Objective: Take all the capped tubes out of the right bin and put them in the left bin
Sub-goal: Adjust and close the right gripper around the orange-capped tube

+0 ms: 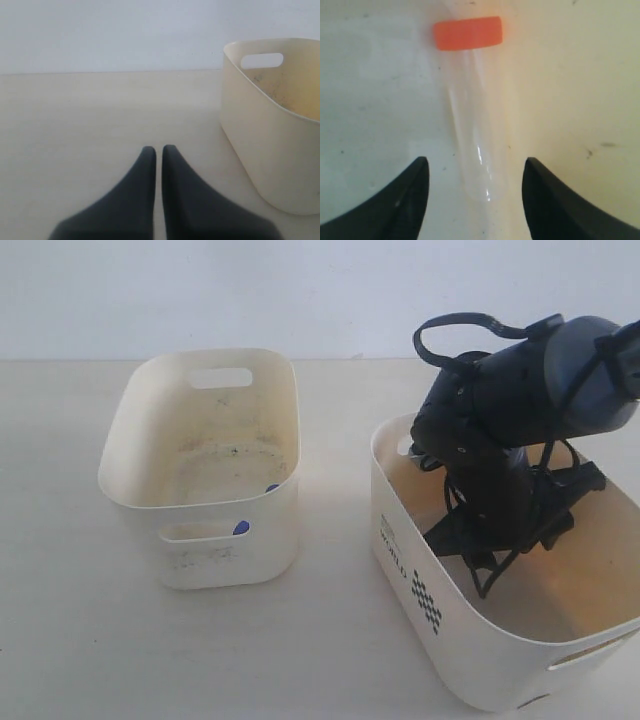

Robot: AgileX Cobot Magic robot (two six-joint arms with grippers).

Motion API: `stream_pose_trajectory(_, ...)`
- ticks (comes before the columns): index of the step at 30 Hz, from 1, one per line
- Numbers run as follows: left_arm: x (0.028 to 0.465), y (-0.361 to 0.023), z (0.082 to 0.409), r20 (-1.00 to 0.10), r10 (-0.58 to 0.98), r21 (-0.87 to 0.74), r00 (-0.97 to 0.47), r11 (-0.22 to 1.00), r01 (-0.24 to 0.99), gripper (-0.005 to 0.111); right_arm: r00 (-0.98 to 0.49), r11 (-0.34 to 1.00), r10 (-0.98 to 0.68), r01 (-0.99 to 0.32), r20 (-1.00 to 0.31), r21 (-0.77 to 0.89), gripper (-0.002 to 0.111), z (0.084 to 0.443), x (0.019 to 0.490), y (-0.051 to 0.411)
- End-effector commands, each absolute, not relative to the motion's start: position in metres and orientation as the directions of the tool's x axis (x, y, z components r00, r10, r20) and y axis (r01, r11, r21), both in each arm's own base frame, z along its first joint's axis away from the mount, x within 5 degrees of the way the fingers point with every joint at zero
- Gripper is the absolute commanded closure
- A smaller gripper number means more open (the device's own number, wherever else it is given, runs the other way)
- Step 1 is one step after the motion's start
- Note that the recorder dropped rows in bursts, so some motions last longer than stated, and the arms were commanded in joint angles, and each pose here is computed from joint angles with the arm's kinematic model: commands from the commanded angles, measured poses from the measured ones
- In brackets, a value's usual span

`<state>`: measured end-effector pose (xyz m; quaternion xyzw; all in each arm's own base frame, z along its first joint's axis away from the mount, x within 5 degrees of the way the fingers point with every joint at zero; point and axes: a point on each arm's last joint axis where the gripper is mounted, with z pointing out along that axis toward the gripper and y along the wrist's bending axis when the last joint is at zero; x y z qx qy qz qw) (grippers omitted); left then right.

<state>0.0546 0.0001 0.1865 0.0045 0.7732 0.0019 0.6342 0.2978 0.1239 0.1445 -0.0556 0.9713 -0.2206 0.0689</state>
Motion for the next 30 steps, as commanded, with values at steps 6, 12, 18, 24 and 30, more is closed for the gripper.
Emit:
stream_pose_trajectory(6,0.055,0.000,0.188,-0.982,-0.006,-0.006,-0.188,1.000,0.003,0.102,-0.990,0.880,-0.138,-0.109,-0.030,-0.462,0.055,0.120,0.297,0.124)
stream_pose_trajectory(12,0.055,0.000,0.188,-0.982,-0.006,-0.006,-0.190,1.000,0.003,0.102,-0.991,0.874,-0.137,-0.119,-0.004,-0.471,0.055,0.108,0.297,0.125)
stream_pose_trajectory(18,0.055,0.000,0.188,-0.981,-0.006,-0.006,-0.192,1.000,0.003,0.102,-0.989,0.865,-0.144,-0.135,0.019,-0.483,0.055,0.101,0.297,0.124)
stream_pose_trajectory(24,0.055,0.000,0.188,-0.981,-0.006,-0.006,-0.192,1.000,0.003,0.102,-0.985,0.828,-0.169,-0.155,0.025,-0.538,0.055,0.104,0.299,0.119)
stream_pose_trajectory(30,0.055,0.000,0.188,-0.981,-0.006,-0.006,-0.192,1.000,0.003,0.102,-0.985,0.833,-0.173,-0.157,0.018,-0.530,0.055,0.104,0.300,0.120)
